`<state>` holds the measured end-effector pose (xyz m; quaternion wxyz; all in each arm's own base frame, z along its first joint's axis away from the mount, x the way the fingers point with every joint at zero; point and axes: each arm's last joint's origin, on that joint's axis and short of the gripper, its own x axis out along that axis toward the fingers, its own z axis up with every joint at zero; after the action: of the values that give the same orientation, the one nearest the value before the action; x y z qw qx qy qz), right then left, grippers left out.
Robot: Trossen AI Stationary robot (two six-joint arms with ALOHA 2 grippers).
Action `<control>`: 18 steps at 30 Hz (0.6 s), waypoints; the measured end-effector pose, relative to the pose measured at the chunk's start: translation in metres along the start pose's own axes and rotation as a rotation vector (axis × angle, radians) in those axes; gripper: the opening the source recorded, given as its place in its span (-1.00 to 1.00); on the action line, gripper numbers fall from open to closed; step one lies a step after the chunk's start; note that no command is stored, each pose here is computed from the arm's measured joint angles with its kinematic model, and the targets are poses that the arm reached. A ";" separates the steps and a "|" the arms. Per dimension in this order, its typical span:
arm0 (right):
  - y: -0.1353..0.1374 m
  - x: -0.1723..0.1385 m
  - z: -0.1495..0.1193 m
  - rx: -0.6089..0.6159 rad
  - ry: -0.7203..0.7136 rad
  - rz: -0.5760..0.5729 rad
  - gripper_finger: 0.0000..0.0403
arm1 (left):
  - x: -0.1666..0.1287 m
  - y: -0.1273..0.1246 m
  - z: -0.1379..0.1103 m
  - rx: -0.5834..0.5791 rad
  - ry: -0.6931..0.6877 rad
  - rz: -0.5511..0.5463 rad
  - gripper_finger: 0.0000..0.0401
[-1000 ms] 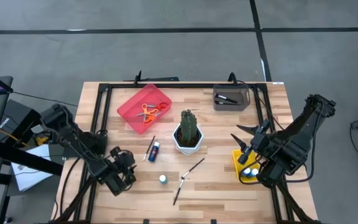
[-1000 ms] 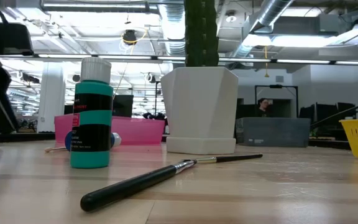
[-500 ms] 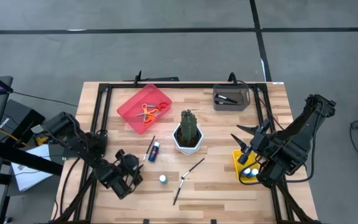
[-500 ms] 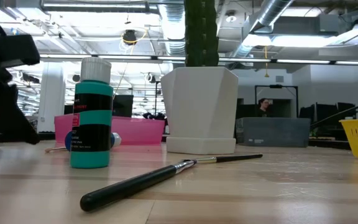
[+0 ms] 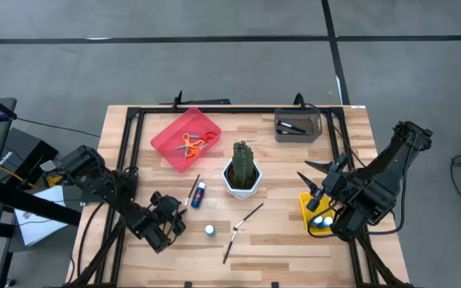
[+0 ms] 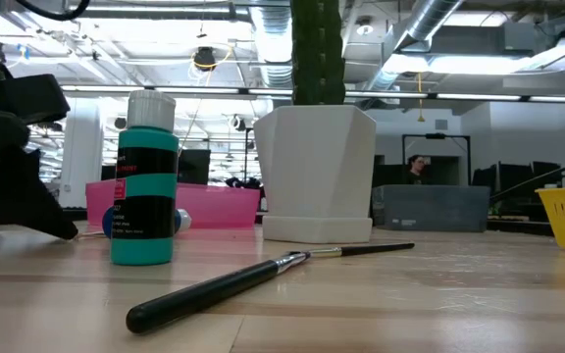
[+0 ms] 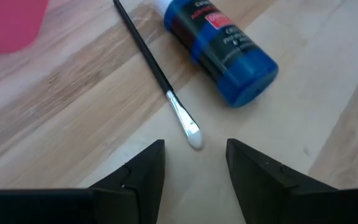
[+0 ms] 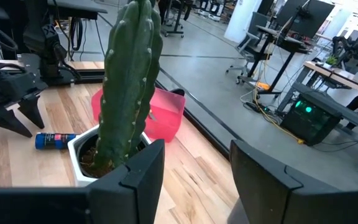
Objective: Pick & Place Paint Supplies
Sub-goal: Put the eyeshadow brush into the black bin
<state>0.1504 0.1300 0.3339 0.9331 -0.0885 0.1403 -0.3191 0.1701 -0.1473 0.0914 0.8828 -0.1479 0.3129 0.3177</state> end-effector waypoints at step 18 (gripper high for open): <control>0.000 0.000 0.000 0.000 0.001 0.001 -0.12 | 0.011 0.013 -0.004 -0.048 -0.041 -0.006 -0.63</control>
<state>0.1504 0.1300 0.3339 0.9332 -0.0883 0.1407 -0.3188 0.1661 -0.1339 0.0807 0.8861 -0.1637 0.2867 0.3253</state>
